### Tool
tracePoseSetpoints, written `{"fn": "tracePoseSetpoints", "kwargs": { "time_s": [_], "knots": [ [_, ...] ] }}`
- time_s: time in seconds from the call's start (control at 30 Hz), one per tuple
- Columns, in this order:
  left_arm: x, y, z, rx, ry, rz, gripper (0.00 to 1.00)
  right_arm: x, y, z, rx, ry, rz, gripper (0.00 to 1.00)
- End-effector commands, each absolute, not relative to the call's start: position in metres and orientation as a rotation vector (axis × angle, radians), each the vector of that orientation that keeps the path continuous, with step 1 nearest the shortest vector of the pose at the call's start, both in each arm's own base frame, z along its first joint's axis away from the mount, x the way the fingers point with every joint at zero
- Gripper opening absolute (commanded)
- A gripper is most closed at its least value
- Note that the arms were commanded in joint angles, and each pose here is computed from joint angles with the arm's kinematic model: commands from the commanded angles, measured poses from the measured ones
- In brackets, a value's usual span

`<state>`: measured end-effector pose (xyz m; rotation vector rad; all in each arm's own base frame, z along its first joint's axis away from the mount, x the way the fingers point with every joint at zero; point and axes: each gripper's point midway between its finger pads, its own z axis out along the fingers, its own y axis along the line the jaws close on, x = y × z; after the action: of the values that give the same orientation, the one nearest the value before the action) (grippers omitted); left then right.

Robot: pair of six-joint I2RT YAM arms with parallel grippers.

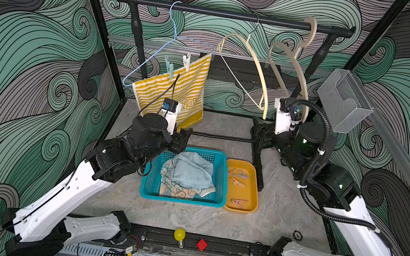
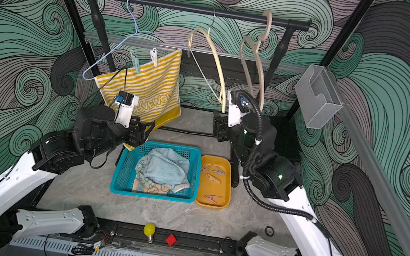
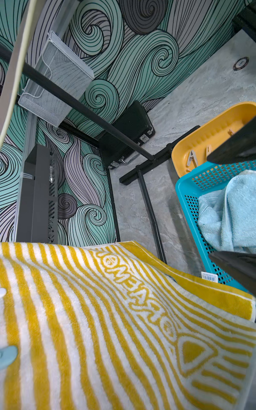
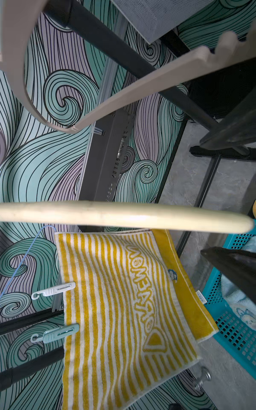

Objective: Remove the clothespins securing towels to the hanger
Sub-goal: Place the hanger on the clothesline.

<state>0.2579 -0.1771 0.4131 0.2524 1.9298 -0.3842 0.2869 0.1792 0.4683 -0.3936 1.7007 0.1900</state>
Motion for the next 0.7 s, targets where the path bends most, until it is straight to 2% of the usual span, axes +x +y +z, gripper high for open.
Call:
{"fn": "tracePoseSetpoints", "kwargs": {
  "time_s": [0.0, 0.4, 0.67],
  "knots": [
    [0.257, -0.163, 0.414, 0.267, 1.954, -0.268, 0.61, 0.282, 0.184, 0.457, -0.371, 1.704, 0.274, 0.70],
    [0.243, -0.128, 0.444, 0.207, 1.922, -0.185, 0.60, 0.268, 0.207, 0.383, -0.421, 1.837, 0.458, 0.71],
    [0.230, -0.097, 0.474, 0.196, 1.881, -0.086, 0.60, 0.264, 0.238, 0.351, -0.500, 1.904, 0.608, 0.71]
  ]
}}
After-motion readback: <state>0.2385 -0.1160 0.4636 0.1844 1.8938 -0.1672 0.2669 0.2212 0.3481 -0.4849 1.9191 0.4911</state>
